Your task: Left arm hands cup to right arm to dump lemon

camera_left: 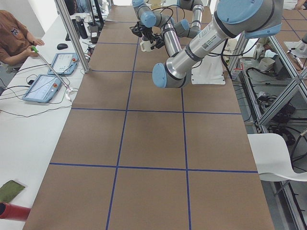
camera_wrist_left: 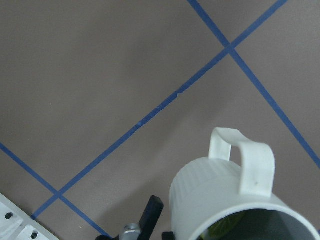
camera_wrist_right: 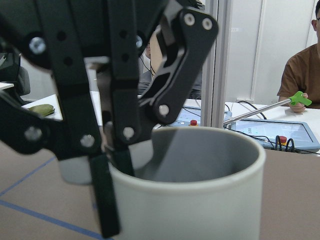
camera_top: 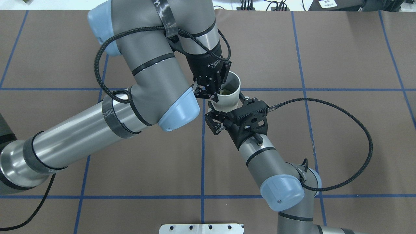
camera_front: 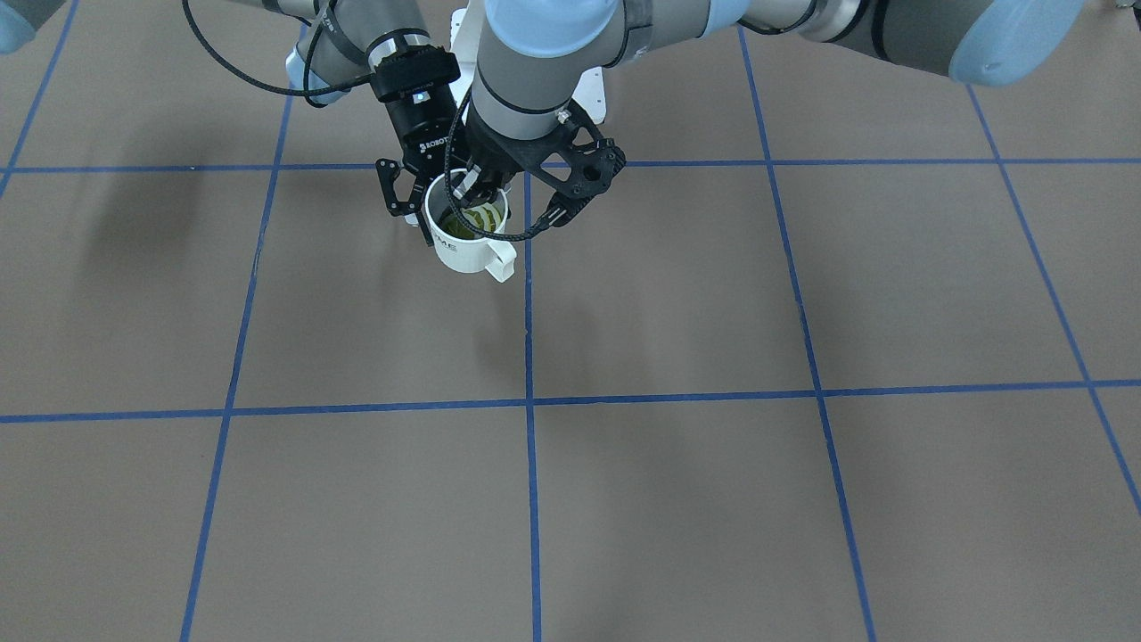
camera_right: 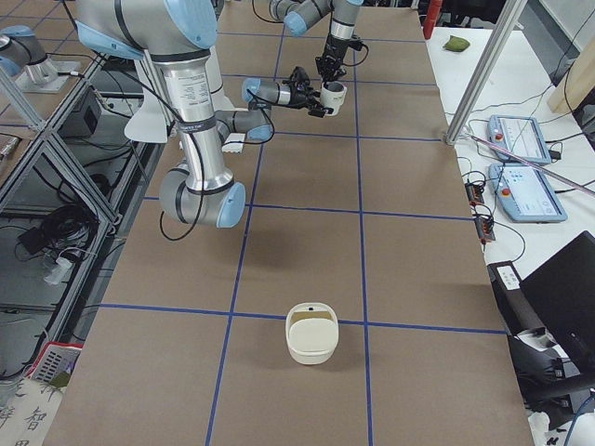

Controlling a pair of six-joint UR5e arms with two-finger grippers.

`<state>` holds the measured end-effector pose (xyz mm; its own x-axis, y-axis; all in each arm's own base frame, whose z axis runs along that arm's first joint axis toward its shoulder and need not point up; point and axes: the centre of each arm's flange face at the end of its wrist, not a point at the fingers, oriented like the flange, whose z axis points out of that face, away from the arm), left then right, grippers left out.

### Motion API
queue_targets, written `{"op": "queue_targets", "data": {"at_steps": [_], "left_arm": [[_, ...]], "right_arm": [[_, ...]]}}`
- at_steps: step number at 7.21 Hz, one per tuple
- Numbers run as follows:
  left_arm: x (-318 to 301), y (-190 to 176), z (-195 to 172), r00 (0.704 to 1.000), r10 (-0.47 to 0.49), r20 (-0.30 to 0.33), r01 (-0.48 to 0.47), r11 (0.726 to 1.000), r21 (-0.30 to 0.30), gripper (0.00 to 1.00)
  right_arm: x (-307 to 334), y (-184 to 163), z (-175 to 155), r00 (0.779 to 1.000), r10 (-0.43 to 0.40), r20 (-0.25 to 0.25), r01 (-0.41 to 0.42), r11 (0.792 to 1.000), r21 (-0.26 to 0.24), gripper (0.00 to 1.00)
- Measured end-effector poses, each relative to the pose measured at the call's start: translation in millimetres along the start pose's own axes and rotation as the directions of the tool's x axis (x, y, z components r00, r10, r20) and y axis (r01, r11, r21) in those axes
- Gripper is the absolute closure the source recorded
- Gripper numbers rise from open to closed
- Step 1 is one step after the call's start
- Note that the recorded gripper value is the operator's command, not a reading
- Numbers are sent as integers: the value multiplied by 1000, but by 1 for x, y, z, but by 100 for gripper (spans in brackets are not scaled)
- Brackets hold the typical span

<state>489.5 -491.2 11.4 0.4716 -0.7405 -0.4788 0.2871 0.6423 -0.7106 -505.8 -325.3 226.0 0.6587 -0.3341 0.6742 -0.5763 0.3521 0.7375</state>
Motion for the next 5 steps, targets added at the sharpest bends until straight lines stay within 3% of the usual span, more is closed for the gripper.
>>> {"op": "queue_targets", "data": {"at_steps": [5], "left_arm": [[-1, 1, 1, 1000, -8, 5, 8, 1000, -1, 100]], "right_arm": [[1, 5, 2, 1000, -15, -16, 15, 1000, 3, 2]]}}
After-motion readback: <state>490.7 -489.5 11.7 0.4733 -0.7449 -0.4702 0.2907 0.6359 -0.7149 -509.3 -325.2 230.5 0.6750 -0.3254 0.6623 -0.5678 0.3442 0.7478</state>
